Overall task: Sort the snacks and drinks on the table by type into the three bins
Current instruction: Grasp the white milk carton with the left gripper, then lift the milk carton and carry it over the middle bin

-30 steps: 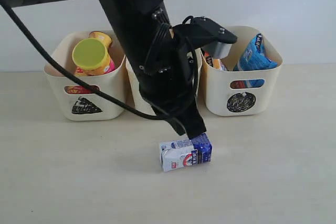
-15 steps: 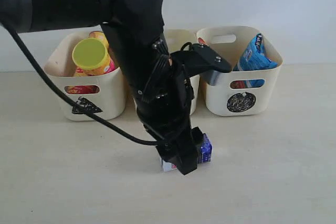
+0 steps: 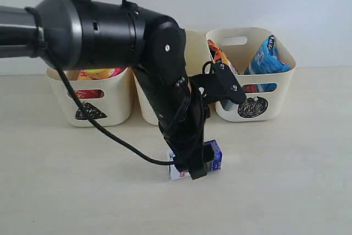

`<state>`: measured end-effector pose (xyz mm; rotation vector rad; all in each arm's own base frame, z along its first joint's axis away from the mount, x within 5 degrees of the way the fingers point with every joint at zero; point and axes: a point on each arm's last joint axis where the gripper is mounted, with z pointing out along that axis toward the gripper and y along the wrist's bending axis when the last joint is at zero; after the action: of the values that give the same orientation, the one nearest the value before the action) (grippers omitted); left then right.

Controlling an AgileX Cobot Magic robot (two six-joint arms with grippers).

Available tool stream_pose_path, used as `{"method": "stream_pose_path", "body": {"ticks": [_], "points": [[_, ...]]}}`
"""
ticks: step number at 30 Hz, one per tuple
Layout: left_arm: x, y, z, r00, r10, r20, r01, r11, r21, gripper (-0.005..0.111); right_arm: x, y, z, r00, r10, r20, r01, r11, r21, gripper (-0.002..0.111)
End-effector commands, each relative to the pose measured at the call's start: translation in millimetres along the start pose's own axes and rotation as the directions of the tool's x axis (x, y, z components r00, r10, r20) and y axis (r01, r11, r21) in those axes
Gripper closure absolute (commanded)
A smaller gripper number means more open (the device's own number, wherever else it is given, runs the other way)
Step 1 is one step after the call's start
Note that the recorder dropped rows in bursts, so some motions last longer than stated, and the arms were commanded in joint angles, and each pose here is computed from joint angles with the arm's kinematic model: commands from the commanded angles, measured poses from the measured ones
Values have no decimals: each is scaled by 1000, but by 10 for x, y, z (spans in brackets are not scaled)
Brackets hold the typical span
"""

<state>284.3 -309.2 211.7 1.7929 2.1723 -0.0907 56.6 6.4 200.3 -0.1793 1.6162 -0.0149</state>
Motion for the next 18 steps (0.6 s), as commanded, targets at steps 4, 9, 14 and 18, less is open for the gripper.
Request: {"method": "stream_pose_path", "body": {"ticks": [4, 9, 14, 18], "points": [[44, 75, 523, 991, 116, -70, -122, 990, -77, 31, -17, -5, -6, 1000, -6, 19, 5, 1000, 7, 108], [17, 87, 736, 995, 97, -26, -99, 990, -99, 31, -17, -5, -6, 1000, -6, 19, 5, 1000, 7, 108], [15, 84, 880, 996, 89, -9, -89, 991, -103, 31, -17, -5, -6, 1000, -6, 19, 5, 1000, 7, 108], [66, 58, 972, 997, 58, -48, -62, 995, -77, 53, -17, -5, -6, 1000, -6, 19, 5, 1000, 7, 108]]}}
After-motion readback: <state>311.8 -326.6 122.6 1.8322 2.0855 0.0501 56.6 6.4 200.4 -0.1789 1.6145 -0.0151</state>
